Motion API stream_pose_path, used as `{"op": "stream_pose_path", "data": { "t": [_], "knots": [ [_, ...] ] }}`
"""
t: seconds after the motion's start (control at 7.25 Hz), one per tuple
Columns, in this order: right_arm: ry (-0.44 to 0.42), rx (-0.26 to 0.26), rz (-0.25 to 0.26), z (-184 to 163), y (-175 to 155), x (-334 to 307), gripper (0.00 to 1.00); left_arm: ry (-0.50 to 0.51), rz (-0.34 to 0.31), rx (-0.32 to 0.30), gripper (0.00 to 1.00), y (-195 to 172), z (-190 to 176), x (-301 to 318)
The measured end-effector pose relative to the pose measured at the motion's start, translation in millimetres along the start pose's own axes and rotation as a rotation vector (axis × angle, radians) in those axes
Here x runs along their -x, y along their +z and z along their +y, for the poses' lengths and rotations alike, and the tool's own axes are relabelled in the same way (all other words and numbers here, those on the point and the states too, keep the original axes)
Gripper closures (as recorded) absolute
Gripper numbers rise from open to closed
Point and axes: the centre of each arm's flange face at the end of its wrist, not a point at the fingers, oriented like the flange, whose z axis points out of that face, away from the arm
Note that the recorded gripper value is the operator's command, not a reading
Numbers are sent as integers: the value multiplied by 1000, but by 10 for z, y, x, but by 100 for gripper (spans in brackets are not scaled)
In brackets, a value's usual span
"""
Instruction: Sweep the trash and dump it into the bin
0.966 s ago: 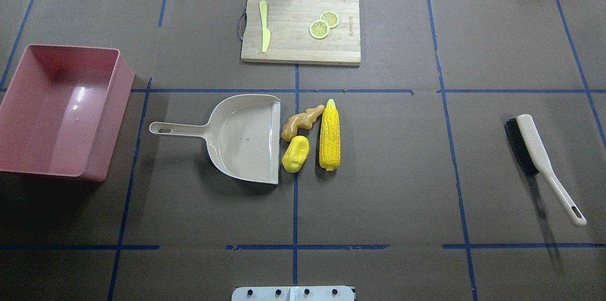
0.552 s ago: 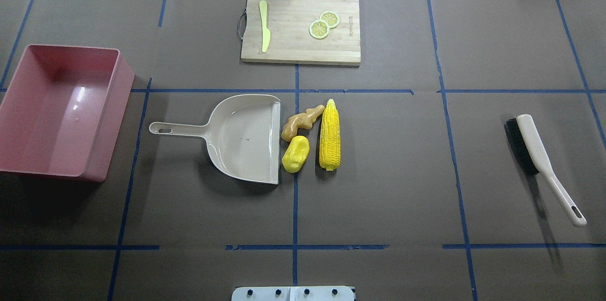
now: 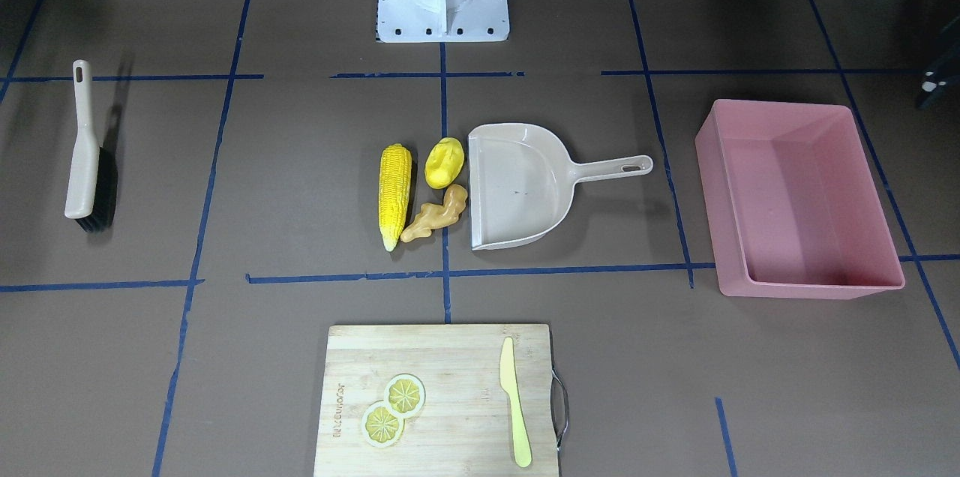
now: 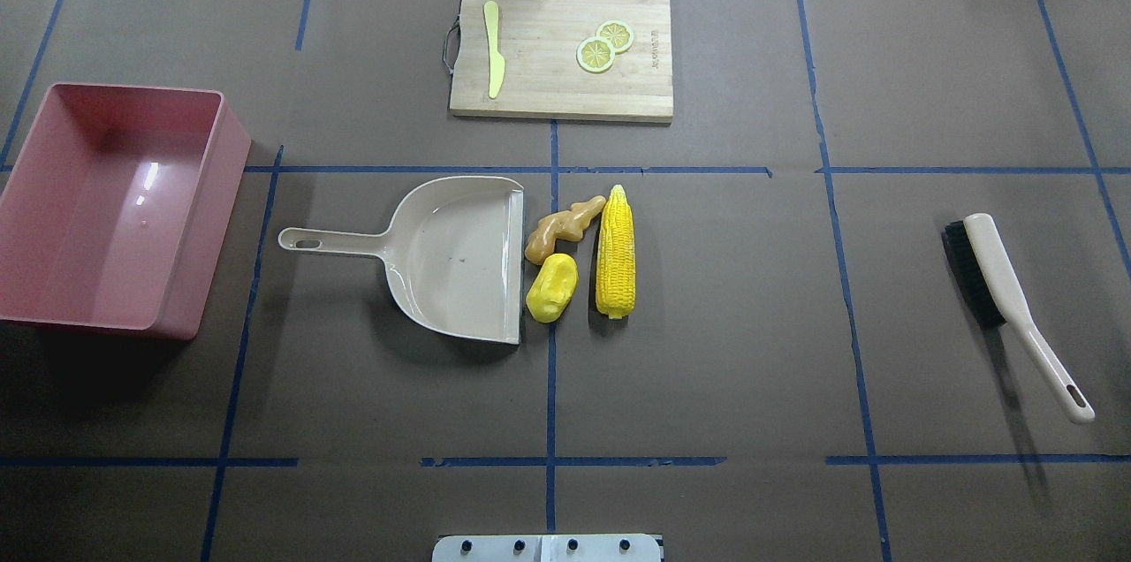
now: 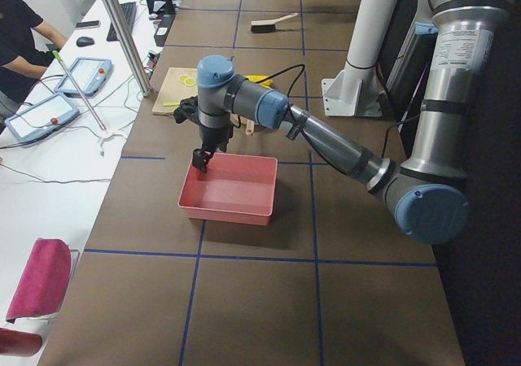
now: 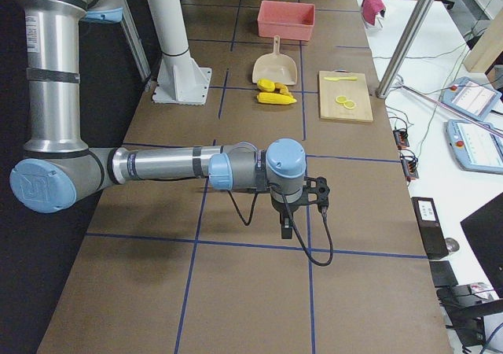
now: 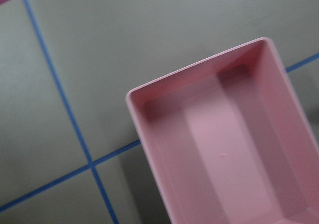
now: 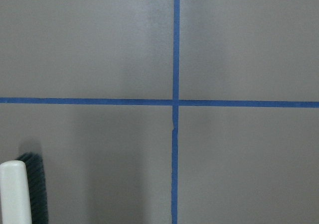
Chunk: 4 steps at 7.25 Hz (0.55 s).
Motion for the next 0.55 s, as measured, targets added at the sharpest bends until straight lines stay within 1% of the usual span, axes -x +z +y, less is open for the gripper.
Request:
{"op": "stream_pose_path", "data": {
  "t": [0.14, 0.28, 0.41, 0.55],
  "knots": [
    [-16, -1, -33, -3, -6, 126, 0, 62, 6, 2, 0, 77, -171, -282],
    [-8, 0, -83, 6, -22, 285, 1, 115, 24, 0, 0, 155, -335, -563],
    [22, 7, -108, 27, -20, 479, 0, 148, 40, -5, 0, 204, -477, -790],
    [55, 16, -109, 47, 28, 722, 0, 180, 62, 3, 0, 314, -570, -1016]
  ]
}}
